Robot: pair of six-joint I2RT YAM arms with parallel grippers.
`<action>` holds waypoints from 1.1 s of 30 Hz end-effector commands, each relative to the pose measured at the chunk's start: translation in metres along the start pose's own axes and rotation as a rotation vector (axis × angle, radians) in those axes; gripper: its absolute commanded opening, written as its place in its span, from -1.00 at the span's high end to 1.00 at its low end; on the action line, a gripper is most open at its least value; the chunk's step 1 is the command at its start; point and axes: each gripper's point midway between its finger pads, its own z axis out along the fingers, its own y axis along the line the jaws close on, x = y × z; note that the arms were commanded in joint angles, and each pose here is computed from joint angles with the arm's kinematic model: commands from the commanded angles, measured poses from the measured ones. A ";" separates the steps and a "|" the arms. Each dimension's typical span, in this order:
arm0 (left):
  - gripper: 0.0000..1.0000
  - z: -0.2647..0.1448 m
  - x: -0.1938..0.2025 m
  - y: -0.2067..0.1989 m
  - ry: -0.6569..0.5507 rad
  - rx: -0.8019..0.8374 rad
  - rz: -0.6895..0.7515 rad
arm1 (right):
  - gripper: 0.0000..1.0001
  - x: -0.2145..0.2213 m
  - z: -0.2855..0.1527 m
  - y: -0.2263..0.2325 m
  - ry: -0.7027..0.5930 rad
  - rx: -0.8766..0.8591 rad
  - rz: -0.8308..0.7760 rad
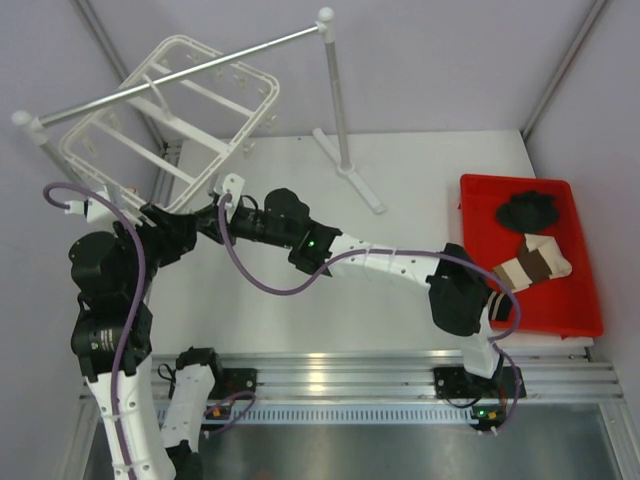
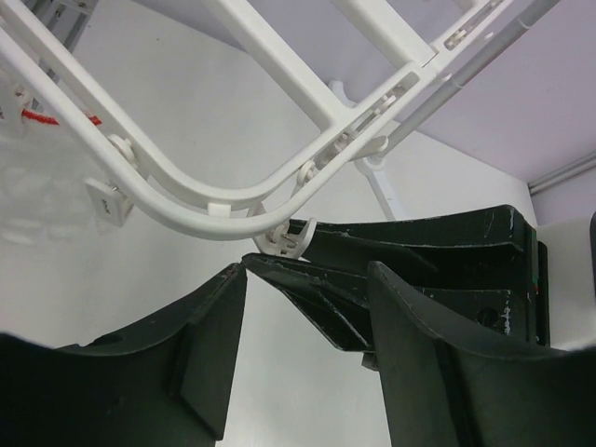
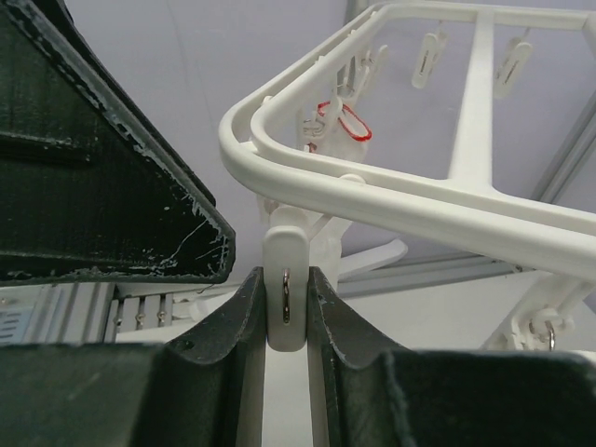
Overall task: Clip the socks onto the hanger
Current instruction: Open the clamp at the hanger.
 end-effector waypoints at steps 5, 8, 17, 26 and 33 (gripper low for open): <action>-0.16 0.015 -0.024 -0.015 -0.070 0.068 0.003 | 1.00 -0.058 -0.014 -0.004 -0.099 -0.023 -0.004; -0.15 0.018 -0.029 -0.018 -0.078 0.082 0.012 | 1.00 -0.058 -0.014 -0.005 -0.099 -0.021 -0.003; -0.18 0.002 -0.053 -0.049 -0.085 0.171 0.041 | 1.00 -0.064 -0.011 -0.014 -0.106 0.009 -0.012; -0.18 -0.003 -0.049 -0.051 -0.029 0.168 0.049 | 1.00 -0.059 -0.008 -0.019 -0.104 0.012 0.009; -0.19 -0.004 -0.029 -0.047 0.047 0.170 0.042 | 1.00 -0.060 -0.011 -0.022 -0.102 0.001 0.006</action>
